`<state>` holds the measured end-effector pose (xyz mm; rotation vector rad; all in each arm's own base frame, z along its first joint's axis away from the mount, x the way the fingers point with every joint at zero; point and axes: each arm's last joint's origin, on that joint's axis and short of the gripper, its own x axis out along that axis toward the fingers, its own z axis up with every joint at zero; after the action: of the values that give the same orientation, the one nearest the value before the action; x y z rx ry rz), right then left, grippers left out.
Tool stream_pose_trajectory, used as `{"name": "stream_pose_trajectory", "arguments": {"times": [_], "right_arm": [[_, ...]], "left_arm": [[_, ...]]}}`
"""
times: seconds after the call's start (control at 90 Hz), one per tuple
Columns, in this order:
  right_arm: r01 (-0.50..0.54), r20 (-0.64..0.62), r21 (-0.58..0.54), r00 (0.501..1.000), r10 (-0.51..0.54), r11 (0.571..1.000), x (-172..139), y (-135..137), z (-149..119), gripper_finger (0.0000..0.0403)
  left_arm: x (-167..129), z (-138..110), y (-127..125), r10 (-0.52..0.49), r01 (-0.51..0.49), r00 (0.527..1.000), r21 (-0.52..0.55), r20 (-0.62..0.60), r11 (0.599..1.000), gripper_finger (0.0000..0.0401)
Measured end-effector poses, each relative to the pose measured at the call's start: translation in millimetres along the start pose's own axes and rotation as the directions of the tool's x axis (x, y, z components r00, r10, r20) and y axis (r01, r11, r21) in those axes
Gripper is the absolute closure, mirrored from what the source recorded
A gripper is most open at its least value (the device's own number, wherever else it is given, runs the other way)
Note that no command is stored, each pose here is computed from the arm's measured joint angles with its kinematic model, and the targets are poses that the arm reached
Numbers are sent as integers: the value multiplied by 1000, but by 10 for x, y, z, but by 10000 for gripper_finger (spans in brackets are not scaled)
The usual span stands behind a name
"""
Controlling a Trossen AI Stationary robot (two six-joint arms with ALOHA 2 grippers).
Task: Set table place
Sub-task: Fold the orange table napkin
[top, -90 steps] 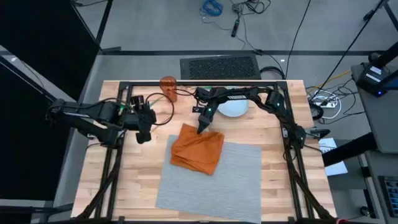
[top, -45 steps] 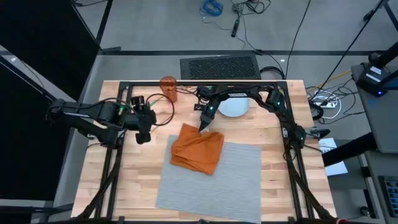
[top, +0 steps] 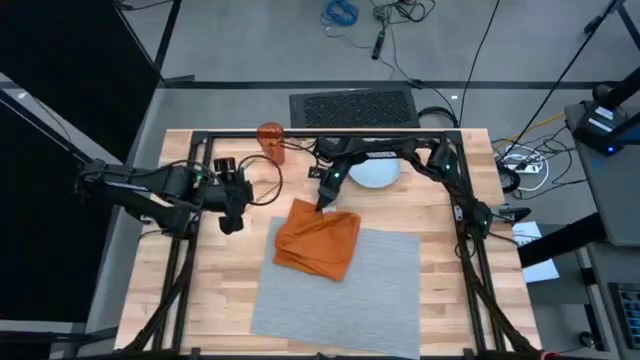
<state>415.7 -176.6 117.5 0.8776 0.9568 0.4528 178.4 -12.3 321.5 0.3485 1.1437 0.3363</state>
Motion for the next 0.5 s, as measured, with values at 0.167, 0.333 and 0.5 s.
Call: {"name": "stream_pose_trajectory", "arguments": {"times": [0.167, 0.333, 0.5], "right_arm": [[28, 14, 7, 1000, -28, 1000, -15, -53, 11, 231], [28, 43, 6, 999, -28, 1000, -26, -65, 50, 236], [34, 79, -5, 996, -33, 999, -53, -85, 96, 230]], "left_arm": [[11, 3, -6, 0, 0, 1000, -3, 4, 1000, 217], [11, 2, -6, 0, 0, 1000, -2, 4, 1000, 217], [11, 2, -6, 1, -1, 1000, -2, 3, 1000, 217]]}}
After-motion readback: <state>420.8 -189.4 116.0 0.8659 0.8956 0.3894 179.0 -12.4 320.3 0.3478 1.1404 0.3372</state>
